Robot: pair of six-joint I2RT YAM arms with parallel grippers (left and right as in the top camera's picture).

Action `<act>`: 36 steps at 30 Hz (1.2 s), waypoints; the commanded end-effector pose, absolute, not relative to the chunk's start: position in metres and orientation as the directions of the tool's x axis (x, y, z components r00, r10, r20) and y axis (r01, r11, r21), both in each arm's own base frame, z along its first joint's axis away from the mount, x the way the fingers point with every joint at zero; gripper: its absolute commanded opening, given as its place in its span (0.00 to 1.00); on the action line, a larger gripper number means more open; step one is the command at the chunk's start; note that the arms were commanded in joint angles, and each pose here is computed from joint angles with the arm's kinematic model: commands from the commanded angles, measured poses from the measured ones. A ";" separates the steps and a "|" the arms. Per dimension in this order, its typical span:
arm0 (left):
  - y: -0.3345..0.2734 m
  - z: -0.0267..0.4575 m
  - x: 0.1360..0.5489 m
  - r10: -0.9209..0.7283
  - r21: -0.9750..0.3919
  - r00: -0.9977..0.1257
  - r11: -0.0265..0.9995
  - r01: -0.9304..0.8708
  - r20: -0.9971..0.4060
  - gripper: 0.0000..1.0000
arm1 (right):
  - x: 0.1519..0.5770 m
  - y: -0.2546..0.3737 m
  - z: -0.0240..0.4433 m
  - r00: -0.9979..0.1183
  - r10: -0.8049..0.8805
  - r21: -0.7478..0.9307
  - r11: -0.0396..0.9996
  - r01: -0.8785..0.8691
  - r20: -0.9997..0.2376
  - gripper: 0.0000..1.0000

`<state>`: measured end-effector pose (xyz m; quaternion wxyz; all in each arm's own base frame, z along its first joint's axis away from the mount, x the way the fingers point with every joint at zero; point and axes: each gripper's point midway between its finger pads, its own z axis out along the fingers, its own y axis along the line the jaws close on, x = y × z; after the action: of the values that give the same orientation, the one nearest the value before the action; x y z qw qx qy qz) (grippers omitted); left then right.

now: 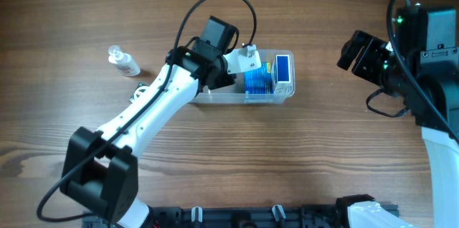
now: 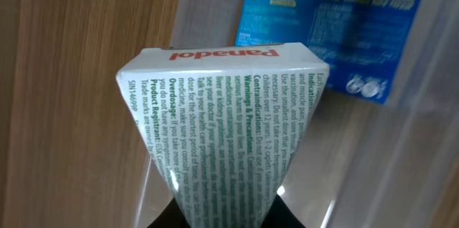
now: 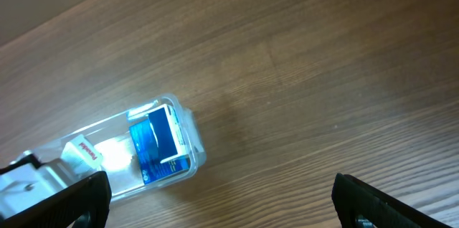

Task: Pack container
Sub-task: 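Carry the Panadol box over and lower it into the container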

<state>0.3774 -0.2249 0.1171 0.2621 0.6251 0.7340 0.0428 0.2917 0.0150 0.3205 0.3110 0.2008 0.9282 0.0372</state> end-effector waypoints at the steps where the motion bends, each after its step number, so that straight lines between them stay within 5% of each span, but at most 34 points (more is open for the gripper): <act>1: -0.218 0.110 0.391 0.964 0.447 -0.038 0.156 0.881 -0.262 0.22 | 0.293 0.014 0.324 -0.714 0.410 0.203 0.910 0.361 -0.568 1.00; 13: -0.202 0.085 0.400 0.970 0.418 -0.091 0.180 0.891 -0.223 0.32 | 0.293 0.014 0.324 -0.714 0.410 0.203 0.910 0.361 -0.567 1.00; 17: -0.201 0.085 0.399 0.970 0.414 -0.096 0.183 0.892 -0.223 0.54 | 0.293 0.014 0.324 -0.714 0.410 0.203 0.910 0.361 -0.567 1.00; 18: -0.202 0.085 0.399 0.968 0.412 -0.102 0.191 0.891 -0.227 1.00 | 0.293 0.014 0.324 -0.714 0.410 0.203 0.910 0.361 -0.567 1.00; 26: -0.204 0.091 0.396 0.883 0.344 -0.333 0.442 0.828 -0.332 1.00 | 0.293 0.014 0.324 -0.714 0.410 0.203 0.910 0.361 -0.567 1.00; 32: -0.199 0.111 0.404 0.583 0.197 -0.644 0.798 0.570 -0.496 0.99 | 0.293 0.014 0.324 -0.715 0.410 0.203 0.910 0.361 -0.567 1.00; 36: -0.197 0.111 0.404 0.361 0.037 -0.771 0.915 0.403 -0.524 0.43 | 0.293 0.014 0.324 -0.714 0.410 0.203 0.910 0.361 -0.567 1.00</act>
<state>0.4002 -0.1996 0.0928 0.2538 0.3713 0.8929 0.0214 0.2917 0.0150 0.3205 0.3110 0.2008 0.9282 0.0372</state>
